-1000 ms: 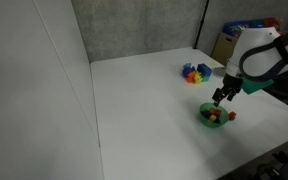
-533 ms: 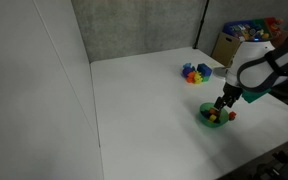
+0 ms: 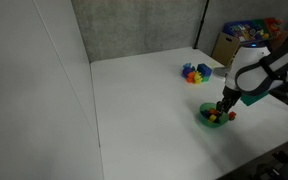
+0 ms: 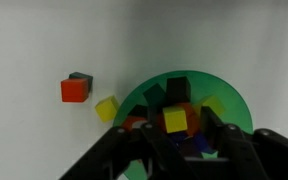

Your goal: Remove one yellow block from the green bowl and put it on the table

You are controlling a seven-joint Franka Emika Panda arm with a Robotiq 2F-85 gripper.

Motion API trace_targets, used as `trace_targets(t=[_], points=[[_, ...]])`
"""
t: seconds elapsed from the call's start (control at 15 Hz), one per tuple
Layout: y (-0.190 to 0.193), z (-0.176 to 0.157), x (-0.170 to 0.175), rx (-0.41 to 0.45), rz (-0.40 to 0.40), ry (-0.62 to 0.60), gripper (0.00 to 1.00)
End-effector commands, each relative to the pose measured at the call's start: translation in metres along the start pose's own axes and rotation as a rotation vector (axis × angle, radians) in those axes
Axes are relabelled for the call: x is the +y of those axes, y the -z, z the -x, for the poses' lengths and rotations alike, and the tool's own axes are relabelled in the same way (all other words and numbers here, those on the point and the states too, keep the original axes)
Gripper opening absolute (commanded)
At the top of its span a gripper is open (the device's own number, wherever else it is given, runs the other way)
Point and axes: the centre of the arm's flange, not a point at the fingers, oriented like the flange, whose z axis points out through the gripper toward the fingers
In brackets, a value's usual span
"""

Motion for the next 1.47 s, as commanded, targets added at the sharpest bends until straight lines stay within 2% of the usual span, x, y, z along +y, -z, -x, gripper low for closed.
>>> trace_targets(t=[0.0,0.07,0.2,0.27,0.47,0.6,0.73,0.8,1.13,1.2,1.33,1.4], points=[[-0.004,-0.012,-0.001,0.02,-0.008,0.016,0.56],[-0.005,-0.014,-0.002,0.02,-0.008,0.018,0.69],[-0.01,-0.018,-0.003,0.021,-0.006,0.018,0.85],[-0.013,-0.02,-0.003,0.02,-0.005,0.018,0.91],[-0.02,-0.024,-0.003,0.016,-0.003,0.017,0.96],[-0.026,-0.027,-0.003,0.013,-0.003,0.017,0.88],[-0.031,-0.03,-0.004,0.011,-0.003,0.017,0.86],[-0.033,-0.031,-0.004,0.01,-0.004,0.017,0.89],[-0.042,-0.038,-0.005,0.009,-0.004,0.02,0.88],[-0.044,-0.039,-0.005,0.008,-0.003,0.02,0.76],[-0.046,-0.04,-0.005,0.006,-0.003,0.019,0.7],[-0.047,-0.041,-0.005,0.006,-0.003,0.019,0.64]])
